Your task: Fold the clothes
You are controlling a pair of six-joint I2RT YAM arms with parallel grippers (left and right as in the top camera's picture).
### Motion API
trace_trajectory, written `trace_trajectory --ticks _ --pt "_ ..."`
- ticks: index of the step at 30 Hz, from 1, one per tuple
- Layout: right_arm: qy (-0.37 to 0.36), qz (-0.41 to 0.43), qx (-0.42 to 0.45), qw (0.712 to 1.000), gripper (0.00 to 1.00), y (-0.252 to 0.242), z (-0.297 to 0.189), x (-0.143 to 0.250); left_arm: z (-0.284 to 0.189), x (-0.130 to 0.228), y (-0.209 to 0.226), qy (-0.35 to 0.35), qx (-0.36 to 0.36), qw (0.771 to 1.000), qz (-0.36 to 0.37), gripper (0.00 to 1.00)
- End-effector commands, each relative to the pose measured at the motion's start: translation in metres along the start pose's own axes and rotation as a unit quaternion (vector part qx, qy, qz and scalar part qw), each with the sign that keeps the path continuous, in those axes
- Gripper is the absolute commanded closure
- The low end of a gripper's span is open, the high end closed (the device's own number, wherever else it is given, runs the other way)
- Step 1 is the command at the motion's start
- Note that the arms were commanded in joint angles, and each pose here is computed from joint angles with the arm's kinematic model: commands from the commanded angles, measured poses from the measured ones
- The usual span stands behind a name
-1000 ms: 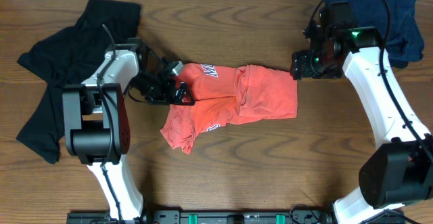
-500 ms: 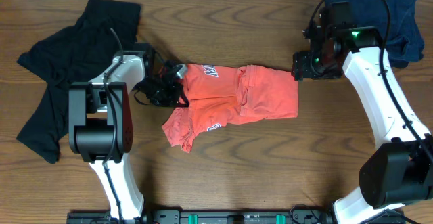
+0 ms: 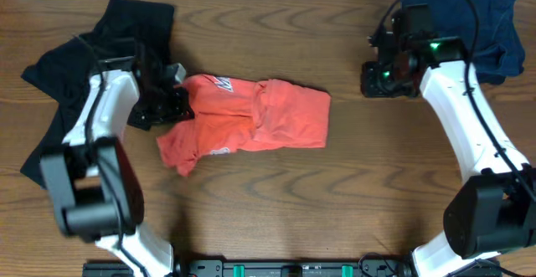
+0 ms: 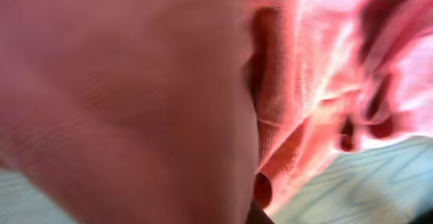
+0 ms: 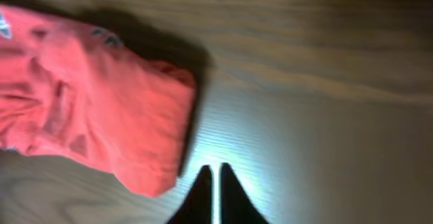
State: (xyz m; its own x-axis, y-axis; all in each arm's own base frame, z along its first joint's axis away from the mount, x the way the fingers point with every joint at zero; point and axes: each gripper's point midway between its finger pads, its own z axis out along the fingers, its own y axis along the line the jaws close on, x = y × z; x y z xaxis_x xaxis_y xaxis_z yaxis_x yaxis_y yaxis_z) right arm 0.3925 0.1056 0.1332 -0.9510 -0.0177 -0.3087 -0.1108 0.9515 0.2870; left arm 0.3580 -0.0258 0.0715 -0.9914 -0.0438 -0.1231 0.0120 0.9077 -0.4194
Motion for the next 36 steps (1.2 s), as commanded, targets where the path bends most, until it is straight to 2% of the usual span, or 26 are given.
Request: trace_trajectory --ticks 1,6,10,15,21,29,36 --pt "0.023 -0.004 -0.088 0.996 0.99 0.039 0.023 0.020 -0.017 -0.003 -0.007 -0.024 -0.013 1.000 0.002 0.94" --pt "0.022 -0.048 -0.155 0.987 0.99 0.078 0.057 0.038 -0.018 -0.003 -0.013 -0.024 -0.012 1.000 0.005 0.94" --pt "0.041 -0.057 -0.160 0.985 0.99 0.096 0.088 0.057 -0.017 -0.003 -0.014 -0.023 -0.012 1.000 0.004 0.94" --pt "0.089 -0.041 -0.132 0.986 0.99 0.084 0.127 0.080 -0.023 -0.002 -0.016 -0.026 -0.015 1.000 0.001 0.94" --pt "0.122 -0.012 -0.111 0.986 0.99 0.057 0.153 0.092 -0.050 0.001 -0.017 -0.036 -0.089 0.995 0.007 0.94" --pt "0.137 0.002 -0.103 0.985 0.99 0.041 0.164 0.099 -0.057 0.003 -0.092 -0.076 -0.078 0.989 0.102 0.94" --pt "0.137 0.001 -0.103 0.985 0.99 0.040 0.164 0.099 -0.021 0.010 -0.186 -0.090 -0.029 0.974 0.205 0.94"
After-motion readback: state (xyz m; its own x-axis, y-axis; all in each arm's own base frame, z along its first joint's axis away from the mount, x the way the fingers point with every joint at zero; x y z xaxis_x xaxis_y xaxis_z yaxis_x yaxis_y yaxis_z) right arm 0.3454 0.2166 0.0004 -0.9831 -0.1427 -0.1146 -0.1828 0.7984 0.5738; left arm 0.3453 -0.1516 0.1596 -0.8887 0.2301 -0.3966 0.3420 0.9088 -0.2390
